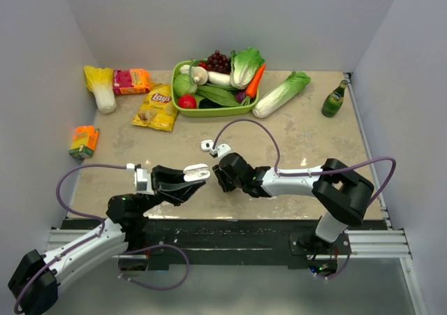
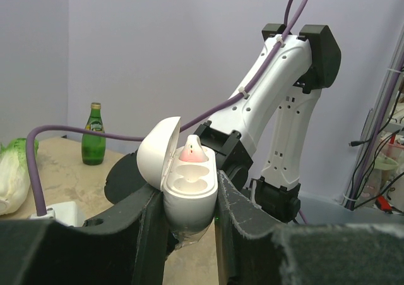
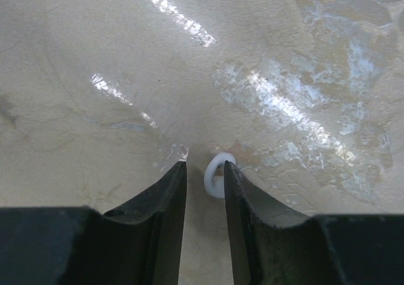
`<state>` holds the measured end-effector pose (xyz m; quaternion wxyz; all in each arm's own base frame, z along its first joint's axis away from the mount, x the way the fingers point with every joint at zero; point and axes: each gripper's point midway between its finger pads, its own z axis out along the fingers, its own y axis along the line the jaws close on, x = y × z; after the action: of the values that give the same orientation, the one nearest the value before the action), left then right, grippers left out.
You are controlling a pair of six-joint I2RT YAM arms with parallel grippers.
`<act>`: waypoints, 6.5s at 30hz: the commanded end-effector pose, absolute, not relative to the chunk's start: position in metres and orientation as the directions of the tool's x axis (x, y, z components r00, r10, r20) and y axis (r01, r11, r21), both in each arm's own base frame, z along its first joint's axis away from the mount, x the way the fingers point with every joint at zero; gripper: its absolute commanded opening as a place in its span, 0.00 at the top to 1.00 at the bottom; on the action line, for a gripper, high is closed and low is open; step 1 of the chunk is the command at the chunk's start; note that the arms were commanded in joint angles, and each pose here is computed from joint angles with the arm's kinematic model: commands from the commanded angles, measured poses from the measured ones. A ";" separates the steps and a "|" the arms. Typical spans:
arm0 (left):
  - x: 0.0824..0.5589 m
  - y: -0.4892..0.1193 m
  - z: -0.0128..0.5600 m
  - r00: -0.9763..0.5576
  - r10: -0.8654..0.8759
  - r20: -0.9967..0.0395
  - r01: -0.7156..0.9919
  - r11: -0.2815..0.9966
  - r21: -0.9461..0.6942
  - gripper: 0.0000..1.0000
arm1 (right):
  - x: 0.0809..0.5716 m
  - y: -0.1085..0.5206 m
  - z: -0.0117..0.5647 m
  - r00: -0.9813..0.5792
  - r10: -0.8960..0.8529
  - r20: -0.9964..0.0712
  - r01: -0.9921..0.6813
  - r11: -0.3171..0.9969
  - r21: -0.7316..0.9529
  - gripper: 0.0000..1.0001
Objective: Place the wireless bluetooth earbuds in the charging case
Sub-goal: Pick up the left earbud from the center of the board, then insert the left earbud into the left side groove of the charging case, then adjust the left earbud in the left side groove of the charging case.
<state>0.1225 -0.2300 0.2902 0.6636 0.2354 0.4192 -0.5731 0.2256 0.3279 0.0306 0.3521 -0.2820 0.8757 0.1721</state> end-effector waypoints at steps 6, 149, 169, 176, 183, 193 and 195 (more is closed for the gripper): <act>0.118 -0.227 0.281 -0.017 -0.576 -0.817 0.960 0.218 -0.174 1.00 | 0.236 0.312 0.040 -0.583 -0.355 -0.731 -0.559 0.828 0.043 0.76; 0.114 -0.308 0.259 -0.105 -0.272 -0.957 0.990 0.067 -0.127 1.00 | 0.113 0.308 0.319 -0.157 -0.158 -0.975 -0.948 0.301 0.104 0.75; 0.109 -0.305 0.261 -0.088 -0.292 -0.953 0.993 0.048 -0.106 1.00 | 0.120 0.312 0.301 -0.182 -0.208 -0.961 -0.938 0.331 0.106 0.96; 0.107 -0.303 0.258 -0.077 -0.294 -0.953 0.994 0.052 -0.096 1.00 | 0.107 0.318 0.296 -0.189 -0.246 -0.951 -0.959 0.255 0.124 1.00; 0.107 -0.302 0.258 -0.053 -0.300 -0.952 0.996 0.056 -0.074 1.00 | 0.094 0.316 0.301 -0.186 -0.249 -0.950 -0.972 0.189 0.140 1.00; 0.106 -0.302 0.251 -0.026 -0.285 -0.958 0.997 0.063 -0.046 1.00 | 0.088 0.311 0.312 -0.184 -0.232 -0.955 -0.974 0.172 0.146 1.00; 0.107 -0.303 0.250 -0.025 -0.280 -0.960 0.997 0.066 -0.045 1.00 | 0.087 0.311 0.316 -0.182 -0.222 -0.958 -0.975 0.165 0.147 1.00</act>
<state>0.1028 -0.3052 0.2415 0.5410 0.3962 0.4733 -0.5712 0.1020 0.3119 0.2807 0.4184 -0.4674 0.6690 0.3985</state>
